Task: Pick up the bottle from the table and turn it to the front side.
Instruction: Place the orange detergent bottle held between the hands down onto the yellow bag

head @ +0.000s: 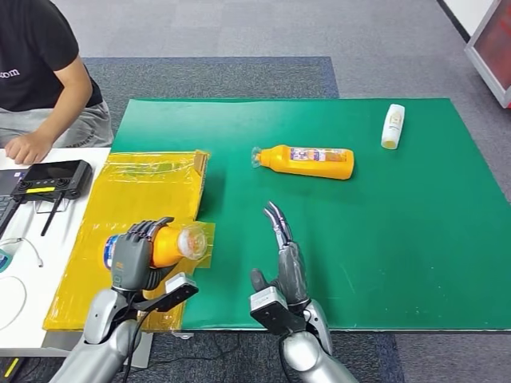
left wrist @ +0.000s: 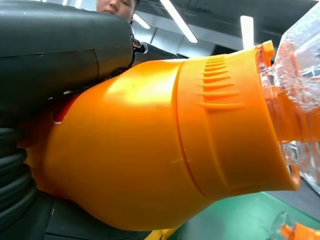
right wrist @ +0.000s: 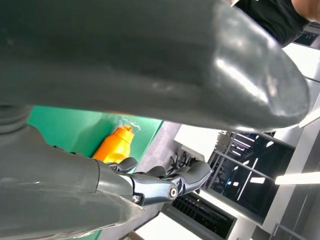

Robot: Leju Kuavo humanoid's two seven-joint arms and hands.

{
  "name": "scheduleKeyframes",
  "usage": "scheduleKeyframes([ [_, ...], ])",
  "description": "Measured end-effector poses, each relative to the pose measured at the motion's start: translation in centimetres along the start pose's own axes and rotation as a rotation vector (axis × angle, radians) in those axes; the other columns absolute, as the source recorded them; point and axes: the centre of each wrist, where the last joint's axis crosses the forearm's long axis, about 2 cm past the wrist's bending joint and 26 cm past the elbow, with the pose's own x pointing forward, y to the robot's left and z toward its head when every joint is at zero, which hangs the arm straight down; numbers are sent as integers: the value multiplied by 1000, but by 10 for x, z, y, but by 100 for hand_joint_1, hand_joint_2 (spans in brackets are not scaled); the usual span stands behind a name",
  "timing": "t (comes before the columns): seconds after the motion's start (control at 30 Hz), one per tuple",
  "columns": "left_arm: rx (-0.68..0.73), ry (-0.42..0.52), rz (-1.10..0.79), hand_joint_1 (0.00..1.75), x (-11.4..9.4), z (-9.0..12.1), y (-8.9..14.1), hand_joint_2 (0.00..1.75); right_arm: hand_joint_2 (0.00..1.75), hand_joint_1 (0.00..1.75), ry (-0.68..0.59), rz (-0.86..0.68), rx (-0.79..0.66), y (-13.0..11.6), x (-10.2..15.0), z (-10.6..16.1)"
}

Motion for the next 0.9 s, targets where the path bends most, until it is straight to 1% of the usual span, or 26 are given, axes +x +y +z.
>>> scheduleKeyframes([
  [0.1, 3, 21, 12, 175, -1, -6, -5, 175, 0, 0, -3, -3, 0, 1, 1, -1],
  [0.33, 15, 6, 14, 175, 1, -25, -19, 175, 0, 0, -19, -16, 2, 5, 4, -2],
  [0.5, 35, 7, 11, 175, 3, -38, -24, 175, 0, 0, -24, -28, 4, 9, 5, -1],
  [0.67, 28, 36, 17, 175, 6, -48, -31, 175, 0, 0, -30, -34, 4, 11, 5, -2],
  [0.9, -12, 91, 29, 175, 8, -55, -42, 175, 0, 0, -23, -41, 1, 12, 4, -3],
])
